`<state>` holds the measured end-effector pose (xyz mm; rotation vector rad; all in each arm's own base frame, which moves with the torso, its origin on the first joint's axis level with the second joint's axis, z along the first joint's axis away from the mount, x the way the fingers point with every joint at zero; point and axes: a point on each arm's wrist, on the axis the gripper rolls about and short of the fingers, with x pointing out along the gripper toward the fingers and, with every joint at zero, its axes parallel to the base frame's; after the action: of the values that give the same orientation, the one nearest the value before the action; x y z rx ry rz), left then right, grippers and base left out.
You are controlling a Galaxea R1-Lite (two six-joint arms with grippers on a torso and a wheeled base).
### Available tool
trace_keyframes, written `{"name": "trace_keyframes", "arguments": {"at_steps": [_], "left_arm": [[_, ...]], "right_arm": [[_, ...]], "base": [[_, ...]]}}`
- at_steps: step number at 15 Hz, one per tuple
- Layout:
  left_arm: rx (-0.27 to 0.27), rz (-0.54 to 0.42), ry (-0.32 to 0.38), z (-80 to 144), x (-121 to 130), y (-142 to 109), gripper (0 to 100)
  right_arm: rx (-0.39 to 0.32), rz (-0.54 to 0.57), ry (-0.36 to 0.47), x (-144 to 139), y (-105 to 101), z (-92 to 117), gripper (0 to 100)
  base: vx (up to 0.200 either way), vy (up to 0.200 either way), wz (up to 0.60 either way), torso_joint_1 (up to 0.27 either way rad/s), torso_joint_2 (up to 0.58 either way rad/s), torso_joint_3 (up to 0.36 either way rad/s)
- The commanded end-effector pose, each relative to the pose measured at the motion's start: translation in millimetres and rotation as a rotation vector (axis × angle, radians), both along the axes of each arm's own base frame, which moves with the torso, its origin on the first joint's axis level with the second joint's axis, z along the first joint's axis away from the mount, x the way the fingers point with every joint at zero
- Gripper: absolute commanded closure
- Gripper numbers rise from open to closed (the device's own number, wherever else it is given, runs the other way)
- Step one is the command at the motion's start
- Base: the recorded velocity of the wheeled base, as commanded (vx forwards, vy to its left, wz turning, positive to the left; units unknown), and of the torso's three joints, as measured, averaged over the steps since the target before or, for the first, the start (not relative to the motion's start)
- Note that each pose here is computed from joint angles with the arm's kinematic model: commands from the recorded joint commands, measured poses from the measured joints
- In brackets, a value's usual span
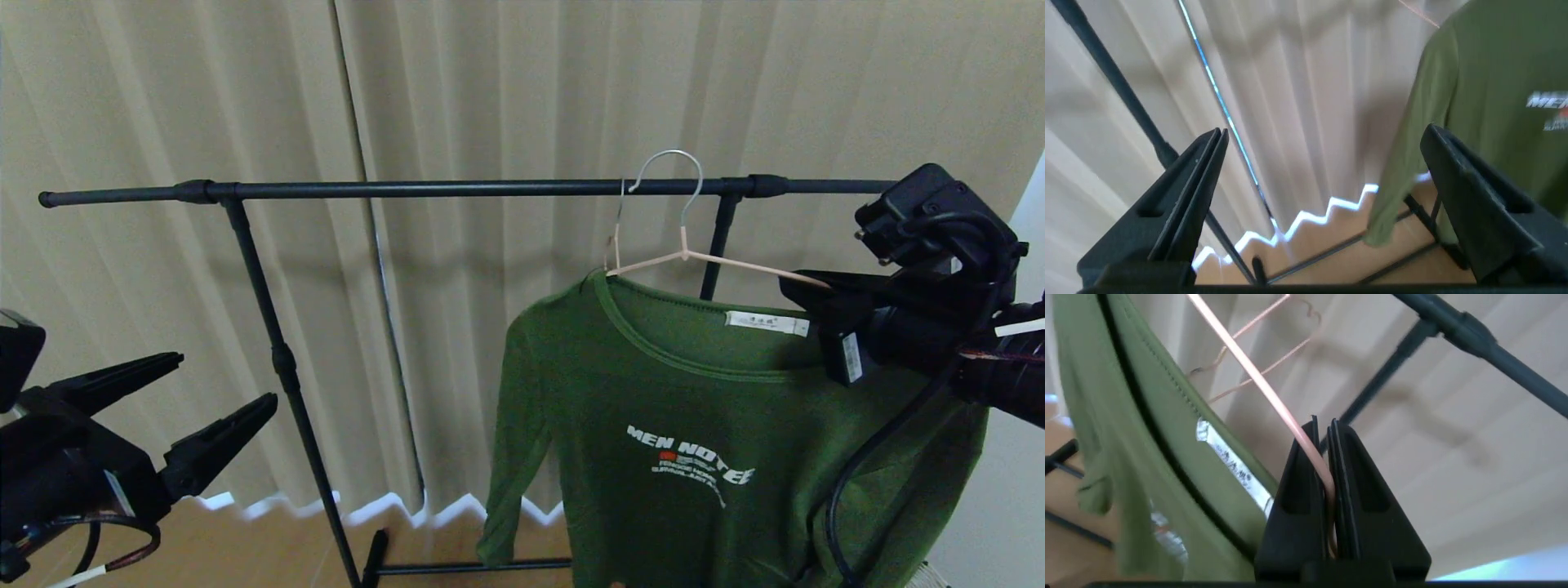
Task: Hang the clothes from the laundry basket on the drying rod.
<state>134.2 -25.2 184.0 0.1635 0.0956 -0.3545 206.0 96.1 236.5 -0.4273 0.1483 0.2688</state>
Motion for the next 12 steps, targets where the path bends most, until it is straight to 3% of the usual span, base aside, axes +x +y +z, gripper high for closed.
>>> {"name": "trace_keyframes", "arguments": {"at_steps": [1, 8, 12], "left_arm": [[0.009, -0.008, 0.014, -8, -5, 0, 0], [0.005, -0.008, -0.026, -6, -15, 1, 0], [0.006, -0.009, -0.029, -5, -16, 1, 0]], "right_arm": [[0.001, -0.015, -0.003, -1, -3, 0, 100], [-0.002, -0.016, 0.005, -5, -4, -4, 100], [-0.003, -0.018, 0.006, -5, -4, -4, 100]], "base": [[0.000, 0.000, 0.00, 0.000, 0.00, 0.000], [0.000, 0.000, 0.00, 0.000, 0.00, 0.000], [0.000, 0.200, 0.00, -0.002, 0.00, 0.002]]}}
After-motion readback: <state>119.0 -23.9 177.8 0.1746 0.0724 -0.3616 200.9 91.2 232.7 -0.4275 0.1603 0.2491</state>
